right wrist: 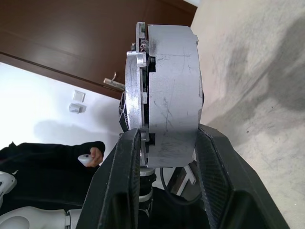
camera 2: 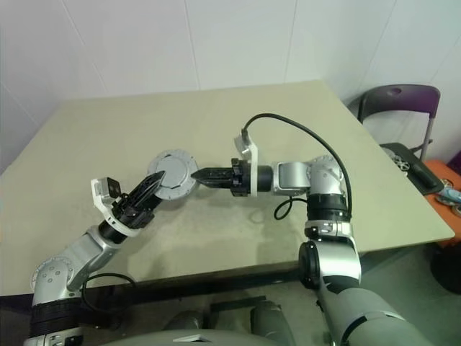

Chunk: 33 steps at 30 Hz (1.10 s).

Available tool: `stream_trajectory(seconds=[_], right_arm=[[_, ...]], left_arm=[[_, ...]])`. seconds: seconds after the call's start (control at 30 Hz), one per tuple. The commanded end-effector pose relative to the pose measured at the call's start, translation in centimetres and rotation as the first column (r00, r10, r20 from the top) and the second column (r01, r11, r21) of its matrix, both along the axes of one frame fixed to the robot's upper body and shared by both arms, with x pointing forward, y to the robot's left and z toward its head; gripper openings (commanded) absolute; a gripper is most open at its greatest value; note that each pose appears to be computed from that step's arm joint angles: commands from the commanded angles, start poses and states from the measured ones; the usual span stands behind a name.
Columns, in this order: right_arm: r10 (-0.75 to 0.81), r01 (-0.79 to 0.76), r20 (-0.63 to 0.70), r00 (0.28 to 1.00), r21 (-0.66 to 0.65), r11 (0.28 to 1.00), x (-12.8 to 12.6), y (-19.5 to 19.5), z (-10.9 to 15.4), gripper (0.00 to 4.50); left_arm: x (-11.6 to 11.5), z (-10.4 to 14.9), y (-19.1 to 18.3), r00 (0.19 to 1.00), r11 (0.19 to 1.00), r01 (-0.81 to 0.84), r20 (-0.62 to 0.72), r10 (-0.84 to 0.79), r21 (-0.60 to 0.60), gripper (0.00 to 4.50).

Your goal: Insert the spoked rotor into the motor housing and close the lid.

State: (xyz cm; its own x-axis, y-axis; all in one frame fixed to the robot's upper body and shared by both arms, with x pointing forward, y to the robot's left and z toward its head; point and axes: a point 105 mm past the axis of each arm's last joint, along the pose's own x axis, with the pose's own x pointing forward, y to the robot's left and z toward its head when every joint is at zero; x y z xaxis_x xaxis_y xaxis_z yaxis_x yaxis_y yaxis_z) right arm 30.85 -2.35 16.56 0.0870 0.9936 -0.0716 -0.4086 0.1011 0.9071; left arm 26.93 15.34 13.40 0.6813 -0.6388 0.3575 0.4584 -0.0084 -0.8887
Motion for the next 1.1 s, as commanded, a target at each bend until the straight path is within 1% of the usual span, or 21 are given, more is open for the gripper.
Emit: stream_trajectory(seconds=[0.03, 0.13, 0.2, 0.27, 0.33, 0.4, 0.5, 0.53, 0.57, 0.63, 0.73, 0.8, 0.83, 0.87, 0.9, 0.97, 1.03, 1.1], right_arm=[[0.016, -0.019, 0.069, 0.998, 0.032, 0.999, -0.3, 0.4, 1.7, 1.3], [0.01, -0.014, 0.098, 0.995, 0.033, 0.999, -0.4, 0.5, 1.8, 1.3], [-0.003, 0.002, 0.117, 0.993, 0.004, 1.0, -0.3, 0.4, 1.4, 1.3], [-0.012, 0.014, 0.118, 0.993, -0.009, 1.0, -0.2, 0.4, 1.1, 2.04], [-0.013, 0.015, 0.105, 0.994, -0.013, 1.0, -0.1, 0.3, 0.9, 2.61], [-0.009, 0.01, 0.099, 0.995, -0.013, 1.0, -0.1, 0.3, 0.9, 3.37], [-0.005, 0.006, 0.096, 0.995, -0.017, 1.0, 0.0, 0.2, 0.9, 4.34], [-0.003, 0.005, 0.099, 0.995, -0.018, 1.0, 0.0, 0.2, 1.0, 4.5], [0.002, 0.001, 0.109, 0.994, -0.02, 1.0, 0.0, 0.1, 1.1, 4.5], [0.016, -0.004, 0.161, 0.987, -0.074, 0.997, -0.1, -0.1, 1.0, 4.5], [0.042, 0.004, 0.278, 0.96, -0.16, 0.987, 0.0, -0.5, 0.9, 4.5], [0.083, 0.005, 0.383, 0.92, -0.223, 0.975, 0.1, -0.8, 0.8, 4.5], [0.112, 0.008, 0.444, 0.889, -0.26, 0.966, 0.3, -0.9, 0.7, 4.5], [0.133, 0.014, 0.513, 0.848, -0.272, 0.962, 0.4, -0.9, 0.8, 4.5], [0.155, 0.007, 0.554, 0.818, -0.279, 0.96, 0.4, -0.9, 0.9, 4.5], [0.2, 0.02, 0.683, 0.703, -0.299, 0.954, 0.9, -0.8, 1.3, 4.5], [0.263, 0.011, 0.745, 0.613, -0.341, 0.94, 1.0, -0.8, 1.0, 4.5], [0.311, 0.011, 0.807, 0.502, -0.366, 0.931, 1.1, -0.7, 0.8, 4.5]], left_arm=[[-0.4, 0.7, 0.2, 1.0, 1.0, -0.001, 0.025, 0.001, 0.019, 2.2], [-0.7, 0.7, 0.5, 1.0, 1.0, -0.01, 0.022, 0.009, 0.023, 2.2], [-0.9, 0.7, 0.9, 1.0, 0.999, -0.019, 0.02, 0.018, 0.03, 2.2], [-1.1, 0.7, 1.2, 0.999, 0.999, -0.027, 0.018, 0.027, 0.034, 2.2], [-1.3, 0.8, 1.6, 0.999, 0.999, -0.037, 0.016, 0.037, 0.035, 2.2], [-1.4, 0.8, 1.8, 0.999, 0.998, -0.044, 0.015, 0.043, 0.037, 2.2], [-1.5, 0.8, 2.0, 0.998, 0.998, -0.056, 0.013, 0.056, 0.039, 2.2], [-1.5, 0.9, 2.2, 0.998, 0.997, -0.063, 0.015, 0.063, 0.039, 2.2], [-1.5, 1.0, 2.3, 0.997, 0.997, -0.072, 0.016, 0.071, 0.04, 2.2], [-1.3, 1.2, 2.8, 0.994, 0.994, -0.103, 0.021, 0.103, 0.039, 2.2], [-0.8, 2.1, 4.2, 0.98, 0.98, -0.197, 0.039, 0.195, 0.036, 2.2], [-0.1, 2.5, 5.6, 0.954, 0.954, -0.299, 0.039, 0.298, 0.036, 2.2], [0.2, 2.8, 6.3, 0.94, 0.94, -0.34, 0.039, 0.339, 0.032, 2.2], [0.4, 2.9, 6.8, 0.928, 0.927, -0.373, 0.039, 0.372, 0.032, 2.2], [0.6, 3.1, 7.3, 0.915, 0.914, -0.403, 0.04, 0.402, 0.042, 2.2], [1.1, 3.4, 8.3, 0.883, 0.882, -0.469, 0.027, 0.468, 0.045, 2.2], [1.3, 3.7, 8.9, 0.862, 0.861, -0.507, 0.014, 0.506, 0.039, 2.2], [1.6, 3.8, 9.2, 0.839, 0.837, -0.544, 0.007, 0.545, 0.05, 2.2]])
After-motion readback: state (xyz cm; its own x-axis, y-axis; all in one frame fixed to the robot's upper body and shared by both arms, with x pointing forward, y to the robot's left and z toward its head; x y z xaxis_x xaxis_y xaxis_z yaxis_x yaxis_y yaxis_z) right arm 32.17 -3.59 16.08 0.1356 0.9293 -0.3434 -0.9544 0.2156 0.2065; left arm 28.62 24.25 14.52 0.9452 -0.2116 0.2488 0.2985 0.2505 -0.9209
